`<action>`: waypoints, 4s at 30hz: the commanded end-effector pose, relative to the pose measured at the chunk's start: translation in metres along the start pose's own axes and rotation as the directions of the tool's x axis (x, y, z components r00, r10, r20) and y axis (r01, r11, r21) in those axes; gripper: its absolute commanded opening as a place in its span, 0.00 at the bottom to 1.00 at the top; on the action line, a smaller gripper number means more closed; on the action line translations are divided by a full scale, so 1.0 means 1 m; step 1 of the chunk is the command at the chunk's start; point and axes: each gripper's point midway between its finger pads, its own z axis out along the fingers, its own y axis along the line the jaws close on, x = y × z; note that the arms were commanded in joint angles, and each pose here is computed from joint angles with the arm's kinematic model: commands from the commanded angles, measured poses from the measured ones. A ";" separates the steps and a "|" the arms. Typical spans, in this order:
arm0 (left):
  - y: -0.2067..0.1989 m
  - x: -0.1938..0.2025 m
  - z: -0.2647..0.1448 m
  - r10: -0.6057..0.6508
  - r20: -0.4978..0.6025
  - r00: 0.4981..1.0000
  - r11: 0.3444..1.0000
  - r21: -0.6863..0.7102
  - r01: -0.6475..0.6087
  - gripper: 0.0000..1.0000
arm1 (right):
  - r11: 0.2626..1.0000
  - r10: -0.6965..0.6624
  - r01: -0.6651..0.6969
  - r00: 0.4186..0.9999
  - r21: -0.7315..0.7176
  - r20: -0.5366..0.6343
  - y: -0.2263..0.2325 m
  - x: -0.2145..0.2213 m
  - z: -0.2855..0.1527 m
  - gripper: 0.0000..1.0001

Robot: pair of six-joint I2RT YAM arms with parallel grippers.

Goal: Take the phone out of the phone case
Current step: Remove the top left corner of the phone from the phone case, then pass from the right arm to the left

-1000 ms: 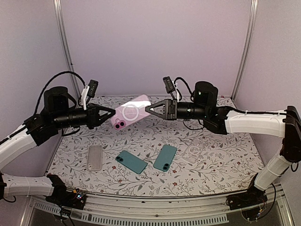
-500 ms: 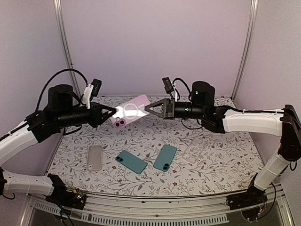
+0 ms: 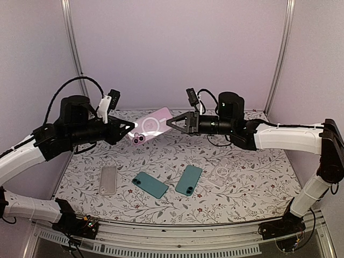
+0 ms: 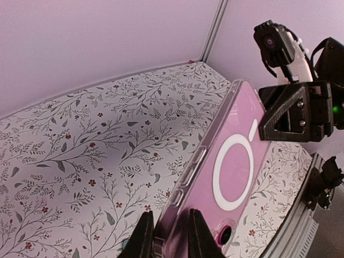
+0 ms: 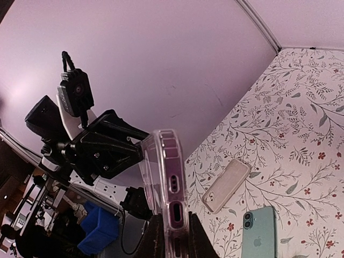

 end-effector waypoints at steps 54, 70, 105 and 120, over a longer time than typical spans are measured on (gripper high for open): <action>-0.036 -0.031 -0.032 -0.251 0.159 0.955 0.964 0.130 0.231 0.70 | 0.984 -0.166 0.176 0.898 0.013 0.408 0.065 -0.095 -0.068 0.00; -0.080 -0.071 -0.050 -0.393 0.326 0.860 0.832 0.524 0.181 0.67 | 0.934 -0.061 0.211 0.889 -0.289 0.453 0.117 -0.085 -0.093 0.00; -0.101 -0.078 -0.047 -0.405 0.303 0.863 0.756 0.641 0.130 0.00 | 0.864 -0.126 0.264 0.938 -0.429 0.324 0.129 -0.056 -0.084 0.74; -0.125 -0.067 -0.061 -0.283 0.176 0.943 0.724 0.683 0.090 0.00 | 0.903 -0.310 0.301 0.950 -0.305 0.020 0.067 -0.015 -0.107 0.86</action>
